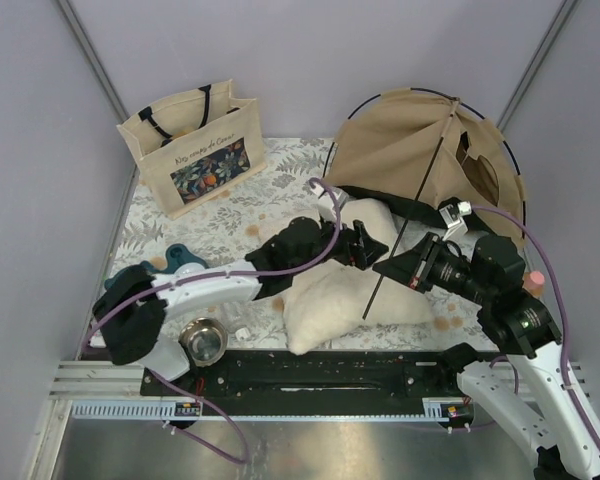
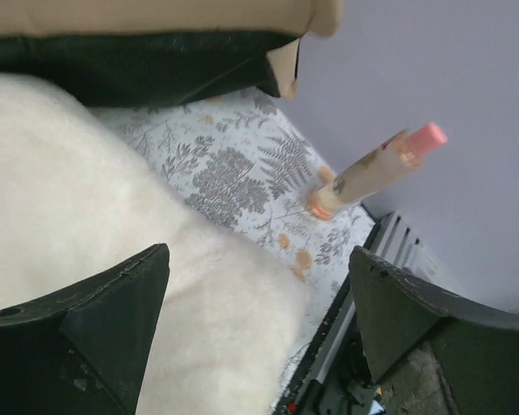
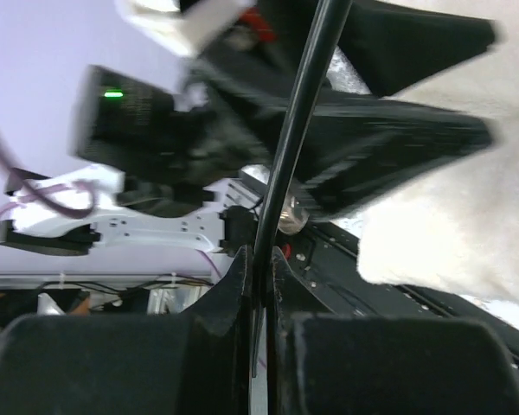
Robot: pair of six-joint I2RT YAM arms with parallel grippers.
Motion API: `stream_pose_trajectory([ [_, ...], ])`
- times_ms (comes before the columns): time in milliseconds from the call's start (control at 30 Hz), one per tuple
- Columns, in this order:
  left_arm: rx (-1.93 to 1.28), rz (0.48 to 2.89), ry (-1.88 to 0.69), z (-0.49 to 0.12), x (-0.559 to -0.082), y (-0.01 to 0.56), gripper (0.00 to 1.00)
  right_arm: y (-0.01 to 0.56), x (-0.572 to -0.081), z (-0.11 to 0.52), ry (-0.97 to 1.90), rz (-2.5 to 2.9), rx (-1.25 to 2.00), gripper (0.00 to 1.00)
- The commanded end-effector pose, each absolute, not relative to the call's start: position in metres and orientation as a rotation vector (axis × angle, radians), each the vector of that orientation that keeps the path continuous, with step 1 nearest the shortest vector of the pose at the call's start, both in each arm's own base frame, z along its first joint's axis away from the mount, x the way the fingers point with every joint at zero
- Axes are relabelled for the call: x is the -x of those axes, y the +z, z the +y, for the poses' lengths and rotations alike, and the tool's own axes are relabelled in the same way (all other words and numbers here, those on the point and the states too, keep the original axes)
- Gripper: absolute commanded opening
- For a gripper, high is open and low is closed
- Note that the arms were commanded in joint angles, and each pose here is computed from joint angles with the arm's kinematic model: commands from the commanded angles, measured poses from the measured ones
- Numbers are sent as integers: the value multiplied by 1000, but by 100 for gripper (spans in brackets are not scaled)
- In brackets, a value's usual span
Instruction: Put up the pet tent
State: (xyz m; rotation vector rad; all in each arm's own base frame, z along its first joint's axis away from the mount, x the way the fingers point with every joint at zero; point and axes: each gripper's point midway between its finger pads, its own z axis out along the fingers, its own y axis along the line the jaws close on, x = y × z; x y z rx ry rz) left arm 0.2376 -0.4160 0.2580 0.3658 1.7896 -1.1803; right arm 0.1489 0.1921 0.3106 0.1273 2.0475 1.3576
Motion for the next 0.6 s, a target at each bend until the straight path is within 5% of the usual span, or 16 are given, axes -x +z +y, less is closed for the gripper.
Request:
stream_pose_trajectory([
  [0, -389, 1606, -1344, -451, -249, 281, 87, 354, -149, 194, 1465, 1871, -138, 0],
  [567, -260, 1242, -1308, -518, -288, 282, 88, 363, -155, 194, 1688, 1790, -446, 0],
])
